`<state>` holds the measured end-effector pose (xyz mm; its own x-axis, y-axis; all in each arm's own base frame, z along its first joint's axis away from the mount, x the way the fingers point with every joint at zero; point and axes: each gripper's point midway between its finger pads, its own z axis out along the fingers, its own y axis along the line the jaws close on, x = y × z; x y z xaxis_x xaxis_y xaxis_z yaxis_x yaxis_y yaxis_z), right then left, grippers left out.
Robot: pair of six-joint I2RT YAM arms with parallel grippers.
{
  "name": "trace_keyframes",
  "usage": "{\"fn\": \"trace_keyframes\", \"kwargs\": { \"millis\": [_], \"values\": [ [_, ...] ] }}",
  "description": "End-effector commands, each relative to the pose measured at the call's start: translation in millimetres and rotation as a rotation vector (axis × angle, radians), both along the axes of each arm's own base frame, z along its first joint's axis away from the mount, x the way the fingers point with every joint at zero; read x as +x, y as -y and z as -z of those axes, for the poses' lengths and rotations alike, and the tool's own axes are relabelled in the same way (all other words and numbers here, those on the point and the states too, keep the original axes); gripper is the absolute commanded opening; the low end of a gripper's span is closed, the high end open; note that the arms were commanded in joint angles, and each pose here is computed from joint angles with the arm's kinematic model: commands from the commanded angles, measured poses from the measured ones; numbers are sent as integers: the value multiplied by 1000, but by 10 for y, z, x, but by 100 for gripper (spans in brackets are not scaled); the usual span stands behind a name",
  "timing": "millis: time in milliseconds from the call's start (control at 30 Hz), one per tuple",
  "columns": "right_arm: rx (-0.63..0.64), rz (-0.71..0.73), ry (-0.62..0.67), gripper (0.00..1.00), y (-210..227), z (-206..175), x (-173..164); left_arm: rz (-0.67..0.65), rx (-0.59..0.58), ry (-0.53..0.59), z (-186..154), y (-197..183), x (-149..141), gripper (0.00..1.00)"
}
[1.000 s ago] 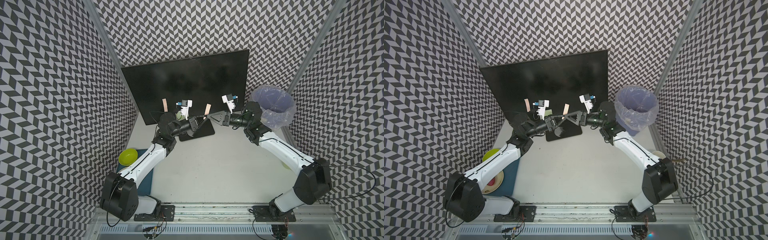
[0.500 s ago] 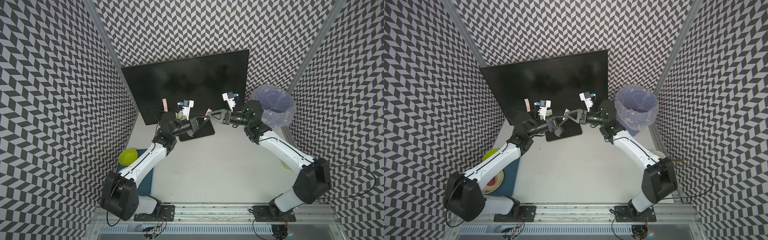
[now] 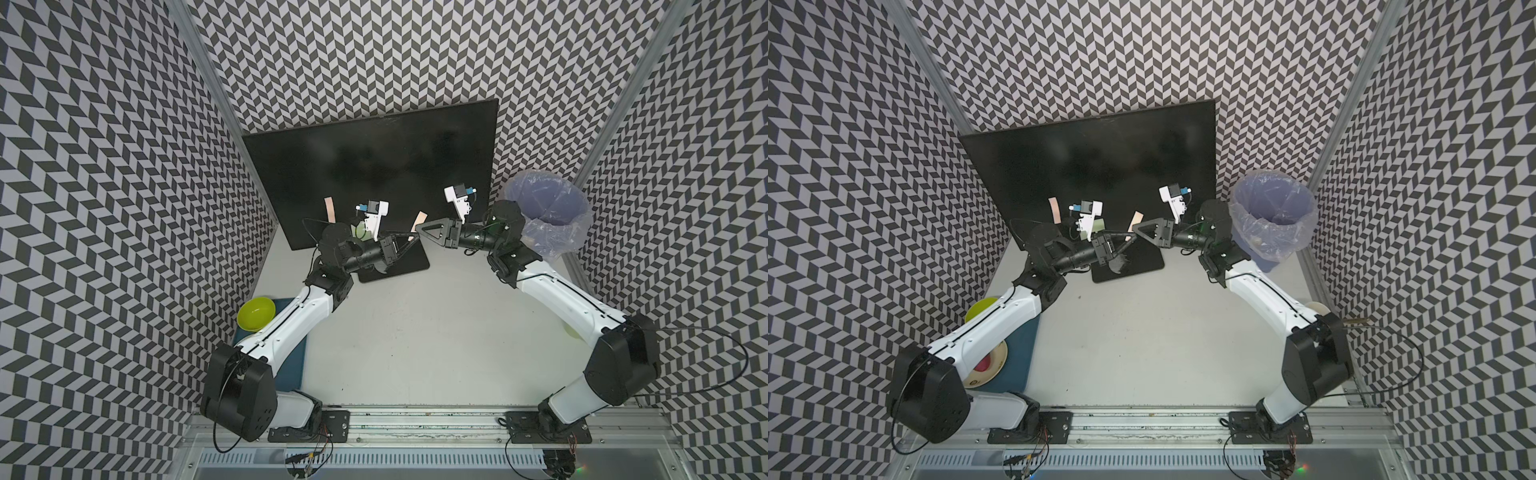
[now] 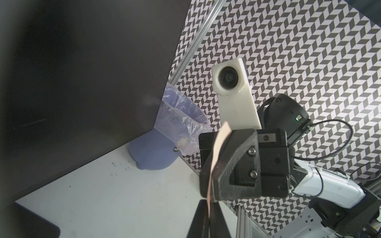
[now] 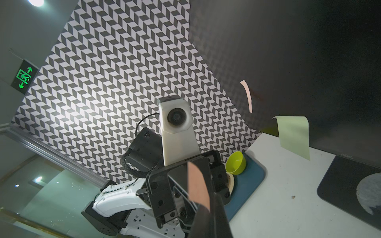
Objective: Remove the sticky note from the monitor
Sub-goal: Tear off the sticky note from the monitor, then place the sticky note in the trash bin.
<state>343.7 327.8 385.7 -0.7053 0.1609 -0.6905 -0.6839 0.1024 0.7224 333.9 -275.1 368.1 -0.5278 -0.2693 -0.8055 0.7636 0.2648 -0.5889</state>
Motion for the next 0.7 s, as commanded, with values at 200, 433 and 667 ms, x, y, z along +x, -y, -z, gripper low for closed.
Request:
{"fn": "trace_keyframes", "kwargs": {
  "millis": [200,433,667],
  "values": [
    [-64,129,93,0,416,-126,298,-35,39,4,-1,-59,14,68],
    [-182,441,124,0,1528,-95,835,-152,55,23,-51,-341,106,92],
    [-309,814,164,1,2780,-280,1135,-284,59,6,-55,-726,259,100]
  ]
}}
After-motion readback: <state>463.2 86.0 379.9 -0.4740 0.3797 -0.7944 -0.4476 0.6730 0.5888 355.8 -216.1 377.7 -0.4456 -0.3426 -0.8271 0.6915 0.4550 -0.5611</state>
